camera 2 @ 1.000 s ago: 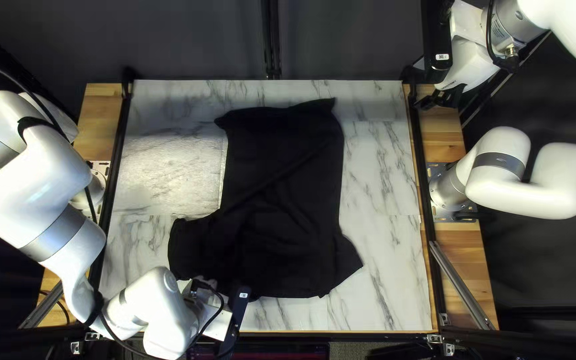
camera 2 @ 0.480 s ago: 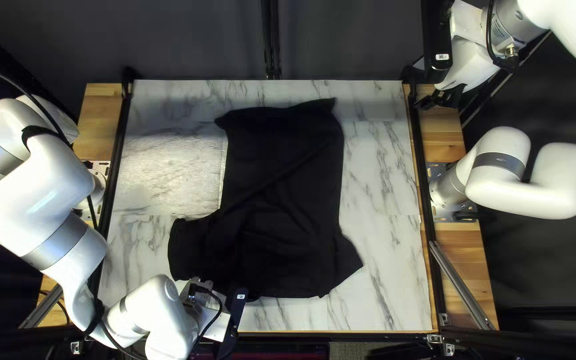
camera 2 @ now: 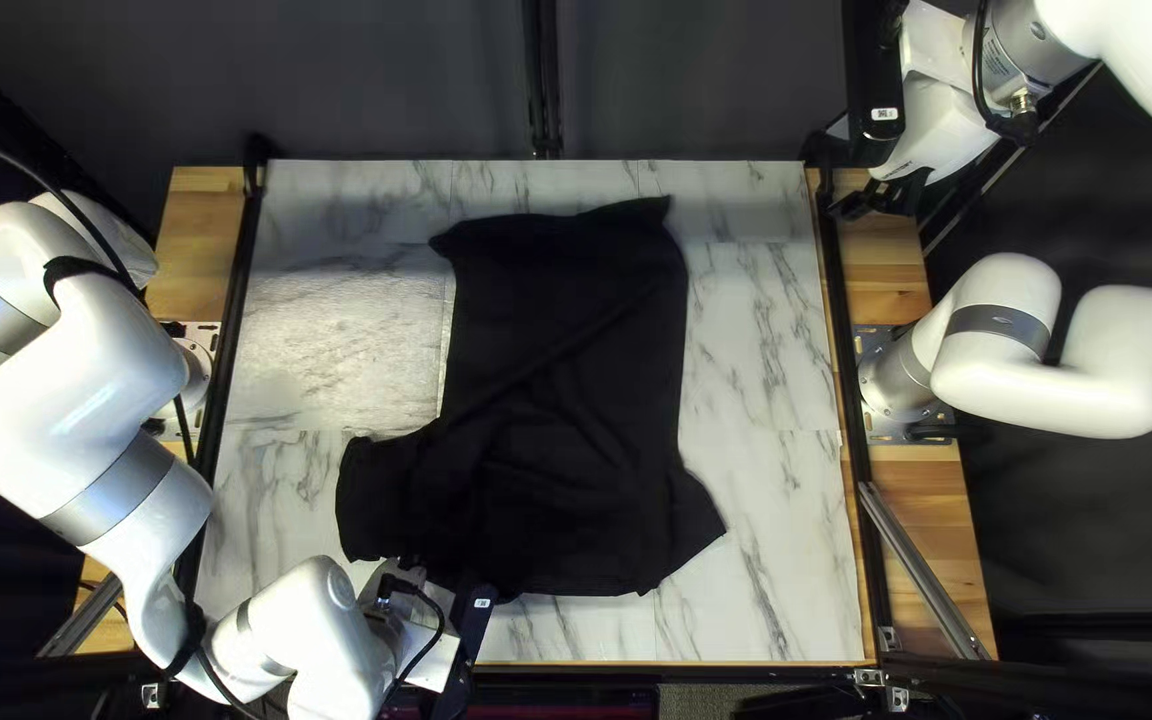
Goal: Fold t-shirt
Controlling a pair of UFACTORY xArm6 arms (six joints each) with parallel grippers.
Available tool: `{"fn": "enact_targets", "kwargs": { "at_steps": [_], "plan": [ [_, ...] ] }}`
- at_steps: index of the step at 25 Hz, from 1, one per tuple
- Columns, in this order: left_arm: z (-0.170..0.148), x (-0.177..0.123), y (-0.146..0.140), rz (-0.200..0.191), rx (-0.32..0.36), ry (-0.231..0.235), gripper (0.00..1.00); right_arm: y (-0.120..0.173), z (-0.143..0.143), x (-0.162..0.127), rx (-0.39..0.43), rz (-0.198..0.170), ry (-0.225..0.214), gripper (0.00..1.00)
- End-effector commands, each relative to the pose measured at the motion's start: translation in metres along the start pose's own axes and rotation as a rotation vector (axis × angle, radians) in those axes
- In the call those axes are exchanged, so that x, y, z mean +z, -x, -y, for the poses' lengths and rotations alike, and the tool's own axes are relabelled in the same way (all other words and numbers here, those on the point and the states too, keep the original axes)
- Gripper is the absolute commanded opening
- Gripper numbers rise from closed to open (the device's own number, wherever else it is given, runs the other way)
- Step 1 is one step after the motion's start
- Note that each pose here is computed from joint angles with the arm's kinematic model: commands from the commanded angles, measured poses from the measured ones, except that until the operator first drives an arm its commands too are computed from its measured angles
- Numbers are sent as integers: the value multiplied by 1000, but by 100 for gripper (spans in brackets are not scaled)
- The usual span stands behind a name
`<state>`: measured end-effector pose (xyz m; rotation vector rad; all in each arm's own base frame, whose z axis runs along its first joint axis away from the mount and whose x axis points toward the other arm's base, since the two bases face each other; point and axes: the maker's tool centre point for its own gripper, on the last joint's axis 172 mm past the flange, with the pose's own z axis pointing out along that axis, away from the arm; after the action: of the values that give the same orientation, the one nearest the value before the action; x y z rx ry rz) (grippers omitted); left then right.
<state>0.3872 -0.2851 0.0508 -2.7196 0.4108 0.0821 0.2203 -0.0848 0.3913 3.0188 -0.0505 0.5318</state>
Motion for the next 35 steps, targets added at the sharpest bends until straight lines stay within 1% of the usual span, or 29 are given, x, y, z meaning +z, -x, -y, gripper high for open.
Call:
{"fn": "enact_targets", "kwargs": {
  "at_steps": [1,3,6,12,15,16,17,18,19,20,21,23,35],
  "plan": [
    [-4,-9,-2,-10,5,-6,8,0,0,0,0,0,0,100],
    [-5,-12,-3,-14,8,-10,7,0,0,0,0,0,0,100],
    [-6,-14,-4,-18,12,-13,3,0,0,0,0,0,0,100],
    [1,3,-4,-21,13,-1,2,0,0,0,0,0,0,100],
    [3,5,-6,-25,15,6,4,0,0,0,0,0,0,100],
    [3,5,-6,-25,16,8,6,0,0,0,0,0,0,100],
    [3,5,-6,-26,16,9,11,0,0,0,0,0,0,100],
    [3,4,-6,-27,17,10,35,0,0,0,0,0,0,100],
    [2,4,-7,-27,18,11,44,0,0,0,0,0,0,100],
    [2,4,-7,-28,18,12,89,0,0,0,0,0,0,100],
    [2,4,-8,-28,19,13,95,0,0,0,0,0,0,100],
    [2,3,-9,-30,20,14,100,0,0,0,0,0,0,100],
    [2,1,-11,-35,24,18,100,0,0,0,0,0,0,100]
  ]
}}
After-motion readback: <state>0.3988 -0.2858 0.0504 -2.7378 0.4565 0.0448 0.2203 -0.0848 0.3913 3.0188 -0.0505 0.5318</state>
